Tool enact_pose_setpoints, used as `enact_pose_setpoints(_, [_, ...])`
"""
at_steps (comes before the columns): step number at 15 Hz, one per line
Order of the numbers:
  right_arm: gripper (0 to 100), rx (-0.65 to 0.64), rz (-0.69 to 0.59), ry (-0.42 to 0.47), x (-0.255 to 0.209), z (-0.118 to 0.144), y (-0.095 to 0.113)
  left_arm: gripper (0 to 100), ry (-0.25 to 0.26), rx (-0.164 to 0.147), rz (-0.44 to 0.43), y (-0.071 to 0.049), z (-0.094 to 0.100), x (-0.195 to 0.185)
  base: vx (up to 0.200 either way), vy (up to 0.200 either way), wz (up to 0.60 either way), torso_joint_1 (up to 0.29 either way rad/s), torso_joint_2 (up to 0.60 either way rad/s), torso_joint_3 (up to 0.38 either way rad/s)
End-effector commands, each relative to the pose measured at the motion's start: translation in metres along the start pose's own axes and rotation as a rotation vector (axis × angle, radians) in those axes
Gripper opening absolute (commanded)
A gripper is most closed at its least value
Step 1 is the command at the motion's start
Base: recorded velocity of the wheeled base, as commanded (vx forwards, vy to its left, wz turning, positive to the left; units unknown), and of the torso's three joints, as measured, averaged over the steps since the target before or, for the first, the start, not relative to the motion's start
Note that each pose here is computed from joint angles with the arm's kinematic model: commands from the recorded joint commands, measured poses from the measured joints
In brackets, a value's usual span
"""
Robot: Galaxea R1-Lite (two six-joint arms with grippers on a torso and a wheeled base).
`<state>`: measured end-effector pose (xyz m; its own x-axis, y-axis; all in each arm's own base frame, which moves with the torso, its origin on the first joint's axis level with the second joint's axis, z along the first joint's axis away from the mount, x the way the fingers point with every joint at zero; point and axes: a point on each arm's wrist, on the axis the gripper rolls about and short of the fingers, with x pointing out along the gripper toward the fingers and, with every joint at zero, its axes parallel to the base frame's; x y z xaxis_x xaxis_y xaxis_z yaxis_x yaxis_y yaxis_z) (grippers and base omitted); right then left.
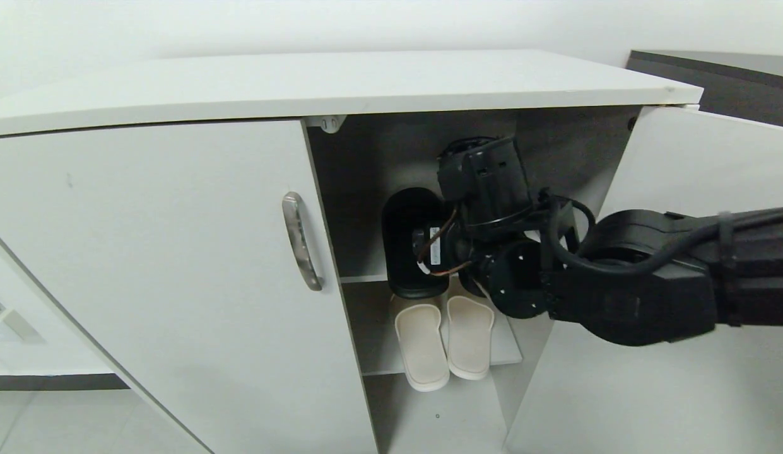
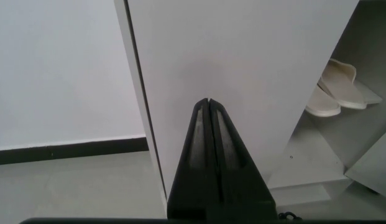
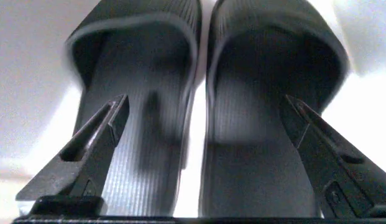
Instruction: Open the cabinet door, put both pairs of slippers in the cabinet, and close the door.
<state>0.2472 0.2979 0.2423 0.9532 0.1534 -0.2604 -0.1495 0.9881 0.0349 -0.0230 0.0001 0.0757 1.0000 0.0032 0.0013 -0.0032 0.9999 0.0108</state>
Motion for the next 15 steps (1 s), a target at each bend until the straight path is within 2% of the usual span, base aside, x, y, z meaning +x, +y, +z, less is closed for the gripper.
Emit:
enact_pose_setpoints(1, [100, 0.008, 0.057, -0.014, -0.04, 0.001, -0.015, 0, 0.001, 0.0, 0.001, 0.0, 0.0, 0.0, 0.0, 0.0, 0.0, 0.0, 0.0, 0.0])
enact_pose_setpoints(4, [100, -0.003, 0.117, -0.018, -0.061, -0.014, -0.028, 0, 0.001, 0.0, 0.0, 0.0, 0.0, 0.0, 0.0, 0.0, 0.0, 0.0, 0.0, 0.0])
enact_pose_setpoints(7, [100, -0.003, 0.187, -0.046, -0.068, -0.016, -0.032, 0, 0.001, 0.0, 0.0, 0.0, 0.0, 0.0, 0.0, 0.0, 0.0, 0.0, 0.0, 0.0])
enact_pose_setpoints(8, [0, -0.002, 0.188, -0.047, -0.067, -0.017, -0.032, 0, 0.001, -0.002, 0.0, 0.0, 0.0, 0.0, 0.0, 0.0, 0.0, 0.0, 0.0, 0.0])
enact_pose_setpoints(15, [0, -0.015, 0.187, -0.034, -0.066, -0.022, -0.031, 0, 0.001, 0.0, 0.0, 0.0, 0.0, 0.0, 0.0, 0.0, 0.0, 0.0, 0.0, 0.0])
